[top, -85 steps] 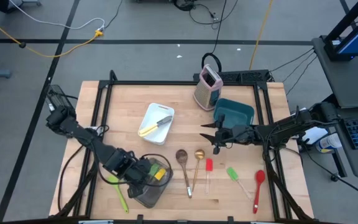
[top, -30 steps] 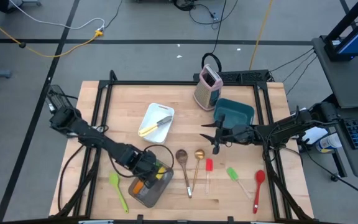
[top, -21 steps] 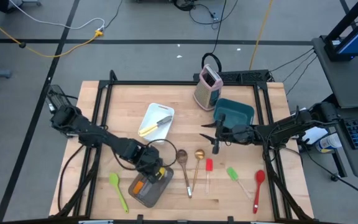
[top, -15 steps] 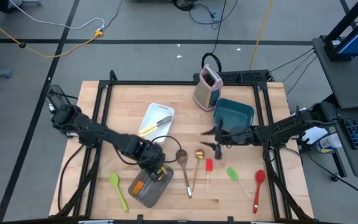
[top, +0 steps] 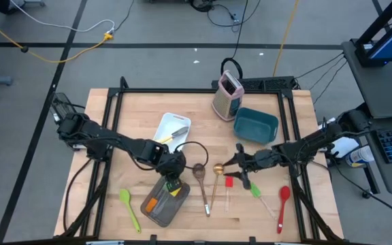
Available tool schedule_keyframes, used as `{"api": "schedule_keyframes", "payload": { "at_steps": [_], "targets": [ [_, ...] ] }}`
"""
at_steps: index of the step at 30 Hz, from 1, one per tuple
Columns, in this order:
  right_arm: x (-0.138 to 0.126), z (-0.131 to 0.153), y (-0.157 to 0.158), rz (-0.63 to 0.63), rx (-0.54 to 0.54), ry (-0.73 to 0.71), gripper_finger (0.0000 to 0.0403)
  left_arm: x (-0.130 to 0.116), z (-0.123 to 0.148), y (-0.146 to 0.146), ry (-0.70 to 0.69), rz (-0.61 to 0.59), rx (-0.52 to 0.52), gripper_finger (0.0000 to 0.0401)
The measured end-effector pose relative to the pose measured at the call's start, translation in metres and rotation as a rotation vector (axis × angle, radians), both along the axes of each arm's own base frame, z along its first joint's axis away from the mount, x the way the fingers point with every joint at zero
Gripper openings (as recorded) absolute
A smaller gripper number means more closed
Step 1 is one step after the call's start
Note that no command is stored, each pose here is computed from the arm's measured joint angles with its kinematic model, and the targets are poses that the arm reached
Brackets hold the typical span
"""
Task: Pick & Place Kitchen Items
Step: Put the green spatula into the black bin
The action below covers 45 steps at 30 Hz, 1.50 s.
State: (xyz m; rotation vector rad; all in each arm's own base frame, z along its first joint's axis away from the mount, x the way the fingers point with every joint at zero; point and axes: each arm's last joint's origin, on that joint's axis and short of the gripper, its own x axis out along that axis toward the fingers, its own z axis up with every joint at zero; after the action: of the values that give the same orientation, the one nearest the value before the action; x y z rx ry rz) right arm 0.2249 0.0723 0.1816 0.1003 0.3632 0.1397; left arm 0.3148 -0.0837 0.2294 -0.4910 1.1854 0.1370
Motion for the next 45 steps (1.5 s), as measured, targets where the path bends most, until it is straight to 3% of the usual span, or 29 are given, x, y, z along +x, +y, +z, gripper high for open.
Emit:
{"api": "schedule_keyframes", "payload": {
  "at_steps": [10, 15, 21, 28, 31, 37, 40, 45],
  "targets": [
    [-0.007, -0.030, 0.025, 0.018, 0.171, 0.110, 0.0171, 0.009, 0.004, 0.007, -0.100, -0.087, 0.035, 0.0072],
    [-0.004, -0.033, 0.024, -0.066, 0.212, 0.100, 0.0171, 0.010, 0.005, 0.006, -0.121, -0.131, 0.053, 0.0072],
    [-0.004, -0.032, 0.022, -0.143, 0.194, 0.077, 0.0171, 0.014, 0.007, 0.007, -0.176, -0.131, 0.094, 0.0072],
    [-0.003, -0.030, 0.019, -0.221, 0.057, 0.015, 0.0171, 0.017, 0.008, 0.010, -0.229, -0.230, 0.220, 0.0072],
    [0.001, -0.021, 0.020, -0.216, 0.072, -0.041, 0.0171, 0.018, 0.008, 0.013, -0.228, -0.266, 0.269, 0.0072],
    [0.008, 0.014, 0.028, -0.164, 0.208, -0.076, 0.0168, 0.020, 0.008, 0.026, -0.221, -0.240, 0.295, 0.0072],
    [0.011, 0.033, 0.033, -0.159, 0.212, -0.029, 0.0160, 0.020, 0.008, 0.032, -0.213, -0.254, 0.314, 0.0072],
    [0.018, 0.067, 0.041, -0.239, 0.263, 0.186, 0.0155, 0.020, 0.007, 0.039, -0.202, -0.258, 0.339, 0.0072]
  ]
}}
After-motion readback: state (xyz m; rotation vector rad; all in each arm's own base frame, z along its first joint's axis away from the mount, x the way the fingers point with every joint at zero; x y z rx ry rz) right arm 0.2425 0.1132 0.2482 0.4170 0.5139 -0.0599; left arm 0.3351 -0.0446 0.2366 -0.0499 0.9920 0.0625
